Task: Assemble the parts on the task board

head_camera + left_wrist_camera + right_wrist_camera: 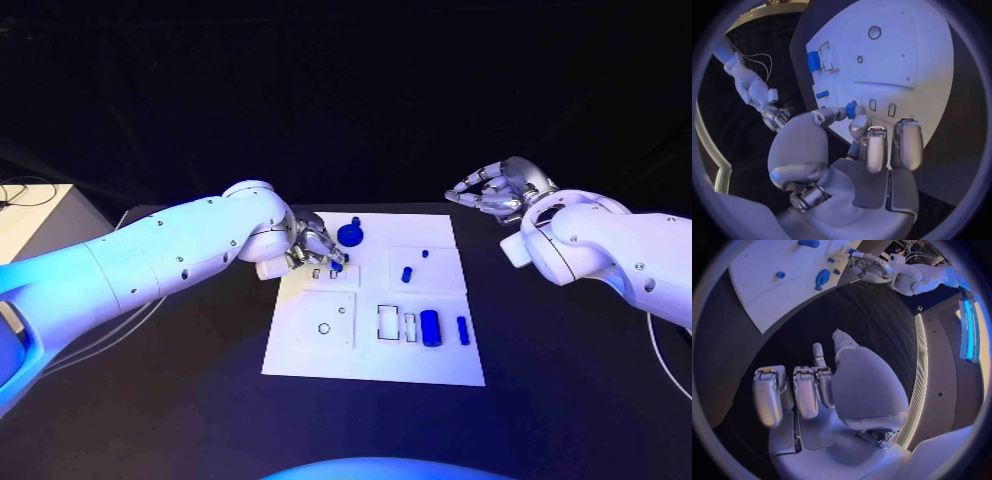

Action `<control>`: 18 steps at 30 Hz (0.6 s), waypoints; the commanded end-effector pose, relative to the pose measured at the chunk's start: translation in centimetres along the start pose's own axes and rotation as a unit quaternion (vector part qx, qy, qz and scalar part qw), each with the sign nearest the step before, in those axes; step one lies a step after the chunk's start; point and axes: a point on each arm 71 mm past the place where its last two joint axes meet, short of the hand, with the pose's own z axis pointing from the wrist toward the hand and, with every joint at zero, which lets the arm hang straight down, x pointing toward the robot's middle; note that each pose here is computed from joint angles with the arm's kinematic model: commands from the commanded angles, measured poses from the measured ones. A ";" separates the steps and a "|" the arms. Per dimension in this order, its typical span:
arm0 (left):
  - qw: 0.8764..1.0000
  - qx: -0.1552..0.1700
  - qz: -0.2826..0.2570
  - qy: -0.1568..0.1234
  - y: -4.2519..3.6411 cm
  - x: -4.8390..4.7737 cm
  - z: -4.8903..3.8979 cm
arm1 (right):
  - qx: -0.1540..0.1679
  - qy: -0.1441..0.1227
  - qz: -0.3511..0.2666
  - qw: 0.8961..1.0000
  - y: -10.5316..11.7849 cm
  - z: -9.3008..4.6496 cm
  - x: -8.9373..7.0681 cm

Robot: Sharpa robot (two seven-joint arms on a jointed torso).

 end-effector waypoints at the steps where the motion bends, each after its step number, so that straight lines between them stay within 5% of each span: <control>1: 0.999 0.005 0.015 -0.052 -0.48 -0.48 -0.08 | -0.004 0.003 -0.005 1.000 0.0 0.0 0.0; 18: 0.994 0.000 0.077 -0.078 -1.12 0.47 0.09 | 0.001 0.009 -0.004 1.000 -0.2 -0.1 0.1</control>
